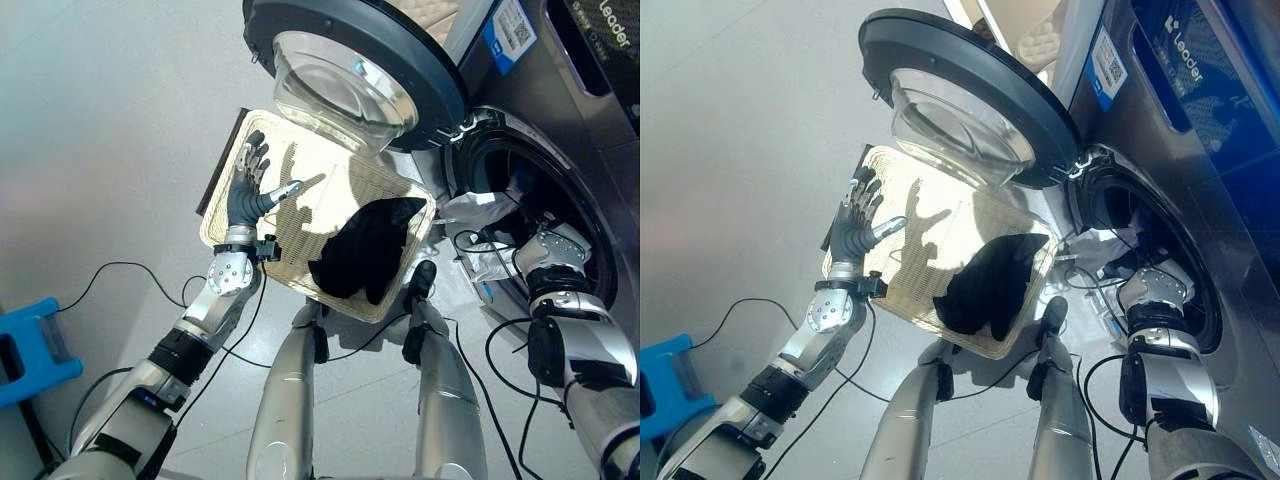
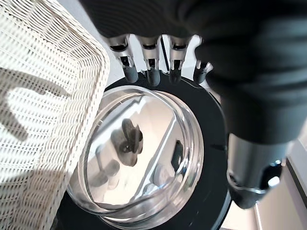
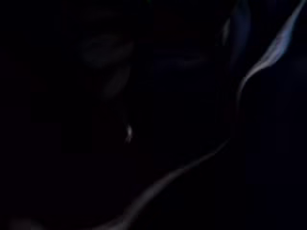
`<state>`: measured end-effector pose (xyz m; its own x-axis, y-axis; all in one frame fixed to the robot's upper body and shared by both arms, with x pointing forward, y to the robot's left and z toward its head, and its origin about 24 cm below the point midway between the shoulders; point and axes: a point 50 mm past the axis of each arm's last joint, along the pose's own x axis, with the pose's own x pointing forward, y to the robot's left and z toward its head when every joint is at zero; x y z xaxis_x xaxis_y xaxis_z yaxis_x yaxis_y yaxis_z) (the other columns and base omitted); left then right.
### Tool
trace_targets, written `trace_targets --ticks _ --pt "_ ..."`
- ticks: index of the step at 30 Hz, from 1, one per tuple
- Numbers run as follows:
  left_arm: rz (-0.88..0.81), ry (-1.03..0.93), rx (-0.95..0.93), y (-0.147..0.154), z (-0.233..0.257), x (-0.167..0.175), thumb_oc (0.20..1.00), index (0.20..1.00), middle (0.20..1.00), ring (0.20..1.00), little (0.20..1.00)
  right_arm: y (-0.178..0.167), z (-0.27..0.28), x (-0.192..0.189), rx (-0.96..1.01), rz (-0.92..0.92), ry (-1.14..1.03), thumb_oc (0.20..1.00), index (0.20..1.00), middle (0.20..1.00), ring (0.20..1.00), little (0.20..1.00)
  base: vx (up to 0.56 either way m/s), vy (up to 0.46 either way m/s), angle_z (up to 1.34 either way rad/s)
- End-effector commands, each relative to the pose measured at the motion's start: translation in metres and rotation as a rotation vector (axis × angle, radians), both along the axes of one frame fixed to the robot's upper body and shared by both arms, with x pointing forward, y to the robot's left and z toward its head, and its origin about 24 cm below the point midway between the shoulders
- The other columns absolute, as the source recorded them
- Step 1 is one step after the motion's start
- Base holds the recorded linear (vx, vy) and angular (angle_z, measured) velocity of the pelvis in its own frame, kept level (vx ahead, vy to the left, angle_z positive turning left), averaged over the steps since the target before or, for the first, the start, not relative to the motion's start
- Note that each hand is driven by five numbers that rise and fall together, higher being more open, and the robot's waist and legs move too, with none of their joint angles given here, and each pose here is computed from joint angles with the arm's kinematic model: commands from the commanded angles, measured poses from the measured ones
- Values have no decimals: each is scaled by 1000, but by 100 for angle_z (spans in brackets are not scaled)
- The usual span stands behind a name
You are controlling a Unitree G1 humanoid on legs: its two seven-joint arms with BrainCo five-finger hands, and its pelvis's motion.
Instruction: Put the clothes into the washing machine.
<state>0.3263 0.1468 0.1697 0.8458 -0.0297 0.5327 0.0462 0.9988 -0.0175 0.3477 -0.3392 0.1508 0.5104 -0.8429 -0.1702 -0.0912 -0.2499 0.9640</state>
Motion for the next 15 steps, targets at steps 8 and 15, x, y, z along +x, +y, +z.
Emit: trace_targets --ticks 8,15 --pt "129 -38 681 -15 -12 19 1000 1000 1000 1000 1000 -26 -8 -9 -222 77 376 1000 1000 1000 1000 1000 -2 65 0" --pt "169 -104 1229 -8 -18 35 1000 1000 1000 1000 1000 -10 0 2 -438 140 830 1000 1000 1000 1000 1000 -11 100 -10"
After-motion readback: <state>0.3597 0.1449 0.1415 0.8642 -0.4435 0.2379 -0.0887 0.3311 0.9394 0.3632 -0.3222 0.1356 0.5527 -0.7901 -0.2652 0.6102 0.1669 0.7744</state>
